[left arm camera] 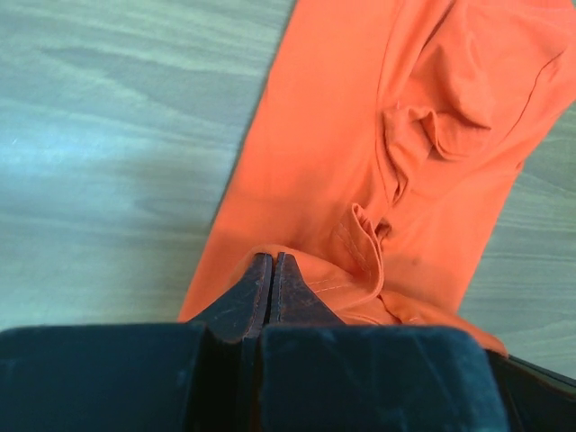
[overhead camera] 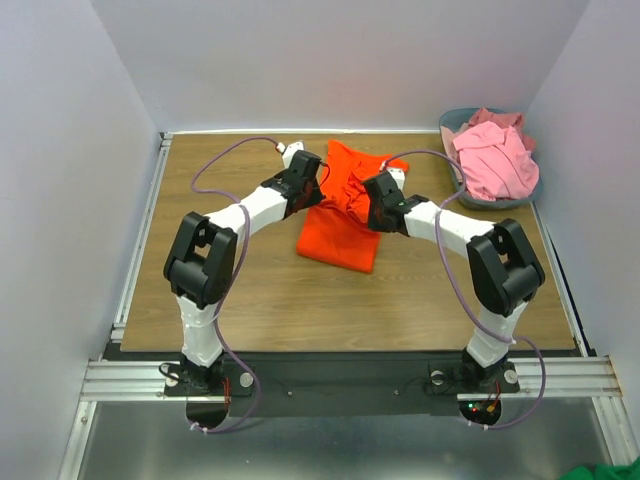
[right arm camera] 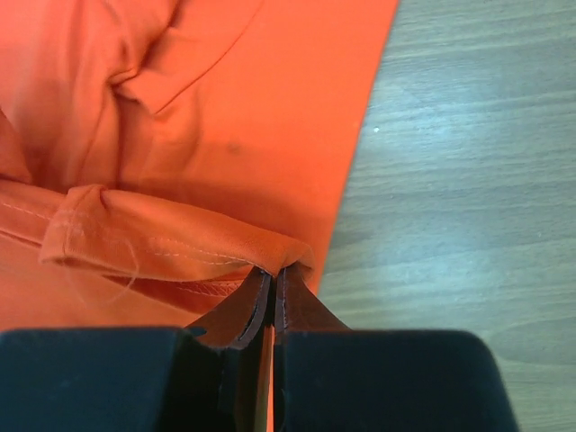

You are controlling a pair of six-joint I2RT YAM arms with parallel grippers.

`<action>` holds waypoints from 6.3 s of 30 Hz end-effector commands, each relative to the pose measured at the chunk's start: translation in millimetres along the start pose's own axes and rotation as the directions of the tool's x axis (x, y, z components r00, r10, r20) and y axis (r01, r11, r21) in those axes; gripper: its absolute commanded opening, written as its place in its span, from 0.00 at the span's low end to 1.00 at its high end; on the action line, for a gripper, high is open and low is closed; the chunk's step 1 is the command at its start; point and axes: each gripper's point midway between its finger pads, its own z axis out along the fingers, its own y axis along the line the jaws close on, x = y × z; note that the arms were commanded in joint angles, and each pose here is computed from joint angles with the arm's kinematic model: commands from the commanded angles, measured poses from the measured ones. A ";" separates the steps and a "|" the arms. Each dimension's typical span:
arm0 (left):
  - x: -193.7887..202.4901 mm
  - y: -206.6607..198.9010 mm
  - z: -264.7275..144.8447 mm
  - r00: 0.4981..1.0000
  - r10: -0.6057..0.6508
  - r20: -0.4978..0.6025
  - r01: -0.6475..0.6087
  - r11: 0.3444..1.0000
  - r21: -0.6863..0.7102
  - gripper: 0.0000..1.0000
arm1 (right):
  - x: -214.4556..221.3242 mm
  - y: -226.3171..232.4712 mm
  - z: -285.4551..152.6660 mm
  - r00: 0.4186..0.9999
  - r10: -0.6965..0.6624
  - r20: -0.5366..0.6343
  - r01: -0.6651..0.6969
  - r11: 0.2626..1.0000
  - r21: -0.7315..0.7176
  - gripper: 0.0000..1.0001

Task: Fold and stack the t-shirts
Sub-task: Fold the tshirt, then neatly place the folded tshirt to the corner

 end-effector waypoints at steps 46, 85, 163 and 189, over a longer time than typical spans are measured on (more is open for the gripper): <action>78.3 100.2 -113.5 0.987 -0.159 -0.025 0.159 0.987 0.002 0.98 | -96.5 10.0 6.5 0.964 -0.080 0.253 0.037 0.985 0.169 1.00; 126.9 75.6 -41.5 0.967 -0.070 -0.246 0.087 0.994 0.060 0.00 | 108.0 23.8 -48.3 0.947 0.189 -0.261 -0.275 0.897 -0.345 0.13; -75.7 -25.7 29.6 0.997 0.056 0.053 -0.059 0.996 0.061 0.98 | -140.8 -28.5 -7.6 0.955 0.288 0.067 -0.253 0.914 -0.317 1.00; 51.8 34.2 70.3 0.951 0.203 -0.233 -0.213 0.977 -0.016 0.00 | 38.3 -94.2 -119.8 0.931 0.364 0.010 -0.341 0.882 -0.326 1.00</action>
